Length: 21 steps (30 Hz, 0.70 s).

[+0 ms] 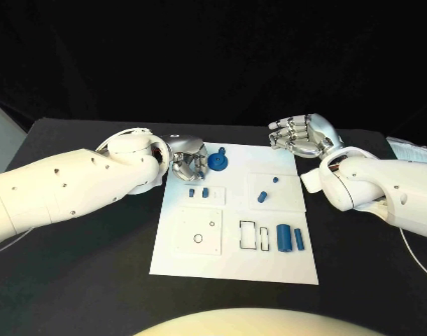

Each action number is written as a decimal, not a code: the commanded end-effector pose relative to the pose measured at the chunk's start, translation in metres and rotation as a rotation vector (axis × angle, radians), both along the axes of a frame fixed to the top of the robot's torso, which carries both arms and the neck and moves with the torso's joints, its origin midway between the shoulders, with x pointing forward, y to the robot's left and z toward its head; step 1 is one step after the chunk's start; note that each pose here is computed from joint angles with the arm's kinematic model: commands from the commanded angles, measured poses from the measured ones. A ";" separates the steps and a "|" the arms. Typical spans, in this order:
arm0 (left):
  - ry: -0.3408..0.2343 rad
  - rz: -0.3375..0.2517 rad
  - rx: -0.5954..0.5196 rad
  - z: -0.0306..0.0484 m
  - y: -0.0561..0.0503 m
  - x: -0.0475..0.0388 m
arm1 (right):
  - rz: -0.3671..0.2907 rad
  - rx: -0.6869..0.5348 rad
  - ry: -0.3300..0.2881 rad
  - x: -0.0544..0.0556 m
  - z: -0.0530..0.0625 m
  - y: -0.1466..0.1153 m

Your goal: Assemble the parts on the task board

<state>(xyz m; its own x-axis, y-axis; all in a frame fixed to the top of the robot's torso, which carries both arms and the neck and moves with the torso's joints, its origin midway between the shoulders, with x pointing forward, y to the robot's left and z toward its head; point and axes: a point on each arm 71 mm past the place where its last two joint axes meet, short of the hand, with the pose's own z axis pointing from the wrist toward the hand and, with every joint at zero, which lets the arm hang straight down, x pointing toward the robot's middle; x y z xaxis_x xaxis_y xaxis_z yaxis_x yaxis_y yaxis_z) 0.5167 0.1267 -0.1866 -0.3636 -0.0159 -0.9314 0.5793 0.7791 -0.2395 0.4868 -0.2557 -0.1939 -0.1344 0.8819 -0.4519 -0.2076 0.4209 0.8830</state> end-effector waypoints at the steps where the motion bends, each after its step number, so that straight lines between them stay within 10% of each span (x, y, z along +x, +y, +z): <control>1: 0.021 -0.016 0.023 -0.0016 -0.002 -0.0021 | 0.020 0.001 -0.005 0.000 0.000 0.002; 21: 0.029 -0.025 0.026 -0.0040 -0.007 -0.0026 | 0.022 0.002 -0.004 0.000 0.000 0.002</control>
